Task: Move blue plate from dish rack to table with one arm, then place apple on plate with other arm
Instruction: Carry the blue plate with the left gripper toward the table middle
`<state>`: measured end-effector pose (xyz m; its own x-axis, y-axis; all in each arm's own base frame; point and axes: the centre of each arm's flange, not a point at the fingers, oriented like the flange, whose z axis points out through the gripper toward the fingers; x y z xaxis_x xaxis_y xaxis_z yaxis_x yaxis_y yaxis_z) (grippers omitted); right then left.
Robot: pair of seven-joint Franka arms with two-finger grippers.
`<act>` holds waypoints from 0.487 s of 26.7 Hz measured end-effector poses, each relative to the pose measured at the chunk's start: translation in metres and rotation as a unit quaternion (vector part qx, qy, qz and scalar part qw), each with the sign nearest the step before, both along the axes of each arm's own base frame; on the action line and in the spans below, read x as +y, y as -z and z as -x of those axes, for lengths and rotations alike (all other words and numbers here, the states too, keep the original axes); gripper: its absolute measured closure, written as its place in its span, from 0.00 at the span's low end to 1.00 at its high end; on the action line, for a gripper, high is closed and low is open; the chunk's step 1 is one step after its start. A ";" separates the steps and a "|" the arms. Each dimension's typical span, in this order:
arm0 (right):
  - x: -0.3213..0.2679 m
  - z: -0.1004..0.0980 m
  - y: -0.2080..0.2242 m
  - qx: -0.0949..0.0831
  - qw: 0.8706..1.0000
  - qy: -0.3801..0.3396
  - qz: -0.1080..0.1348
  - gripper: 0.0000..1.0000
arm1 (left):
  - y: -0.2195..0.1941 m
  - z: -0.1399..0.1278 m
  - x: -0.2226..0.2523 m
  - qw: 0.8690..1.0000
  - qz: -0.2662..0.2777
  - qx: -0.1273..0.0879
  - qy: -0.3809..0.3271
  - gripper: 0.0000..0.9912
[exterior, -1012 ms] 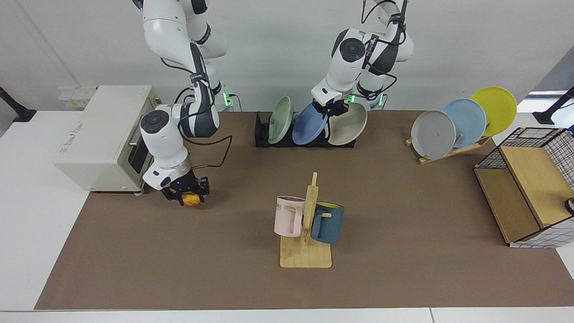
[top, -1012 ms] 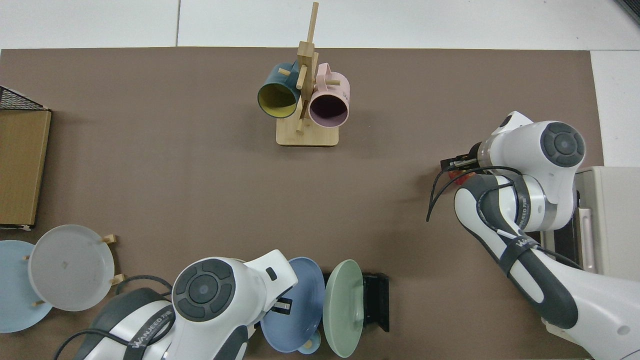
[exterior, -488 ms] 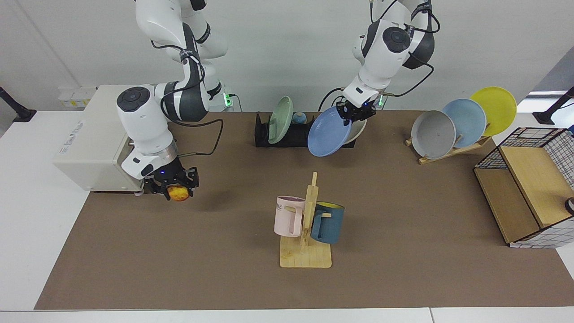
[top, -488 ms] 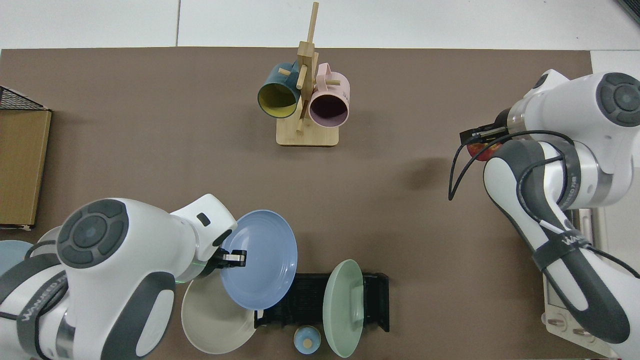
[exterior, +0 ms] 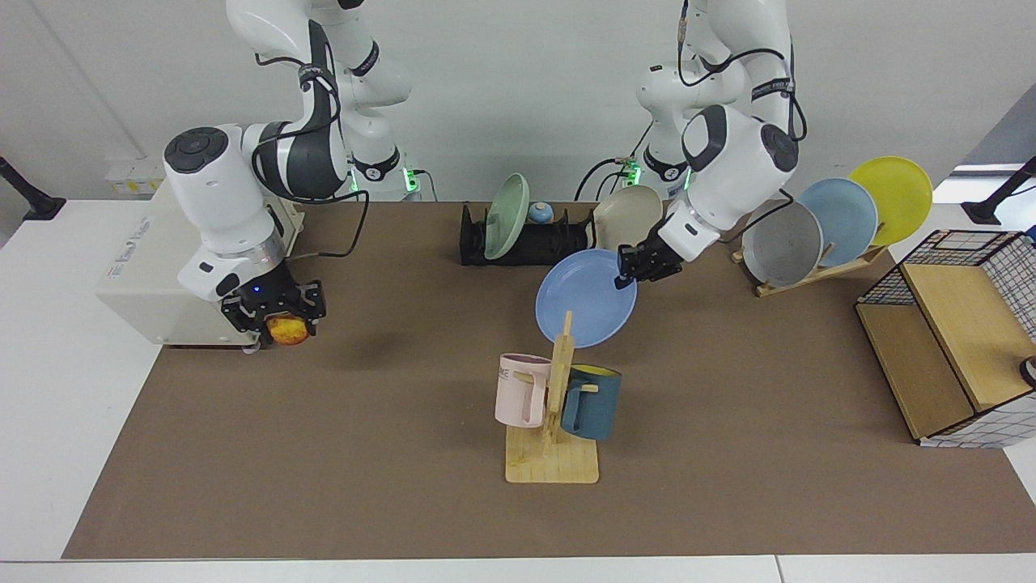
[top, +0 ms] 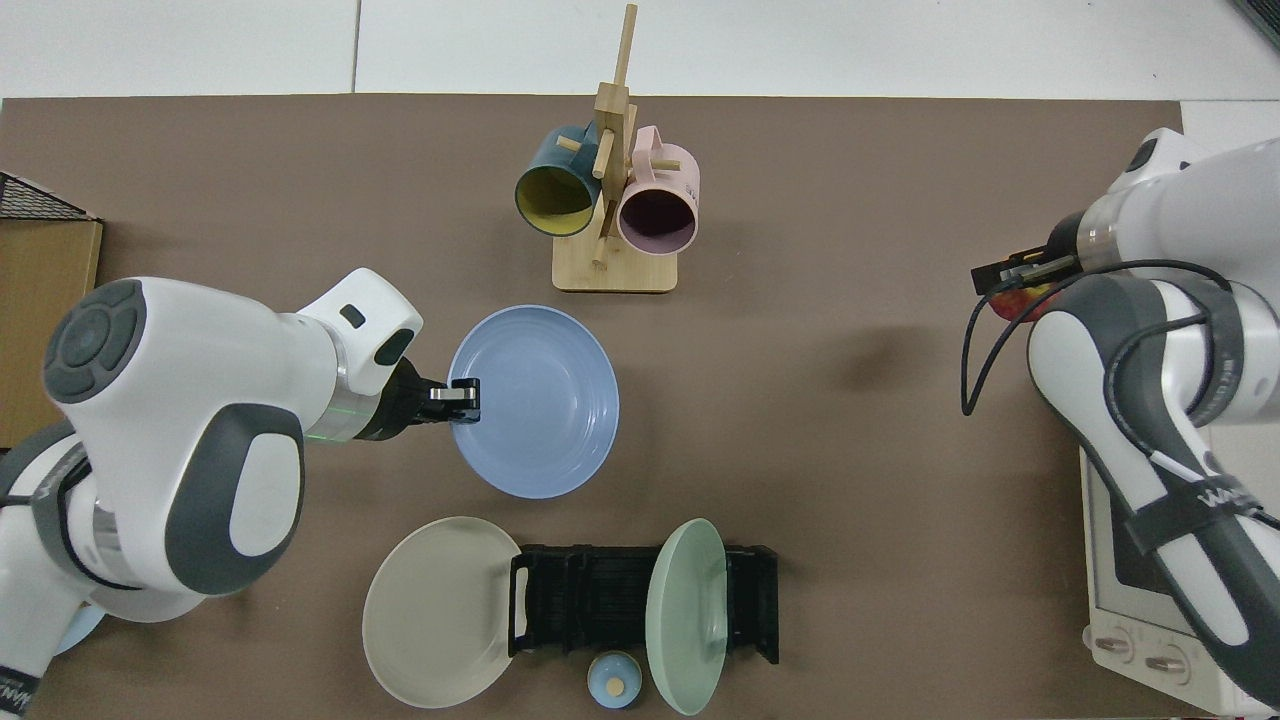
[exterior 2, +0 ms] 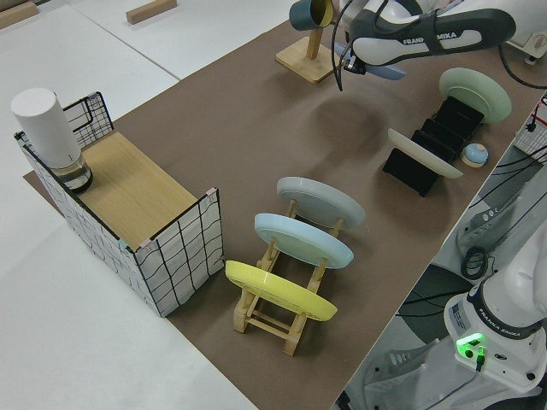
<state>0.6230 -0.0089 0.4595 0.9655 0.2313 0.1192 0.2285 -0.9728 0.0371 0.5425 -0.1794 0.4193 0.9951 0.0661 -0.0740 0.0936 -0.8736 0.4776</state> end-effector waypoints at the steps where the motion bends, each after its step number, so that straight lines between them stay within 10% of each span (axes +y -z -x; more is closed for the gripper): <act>1: 0.002 0.001 0.000 0.003 1.000 -0.001 -0.001 0.32 | 0.010 -0.004 0.002 1.000 0.014 0.002 -0.001 0.87; 13: 0.079 0.021 0.008 0.022 0.999 0.045 -0.016 0.32 | 0.062 -0.018 0.008 0.996 0.081 0.026 0.000 0.87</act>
<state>0.6017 0.0701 0.4511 0.9866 0.1406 0.0831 0.1413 -0.9900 -0.0025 0.5608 -0.1712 0.3575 0.9896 0.0490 -0.1353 0.1218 -0.7861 0.6060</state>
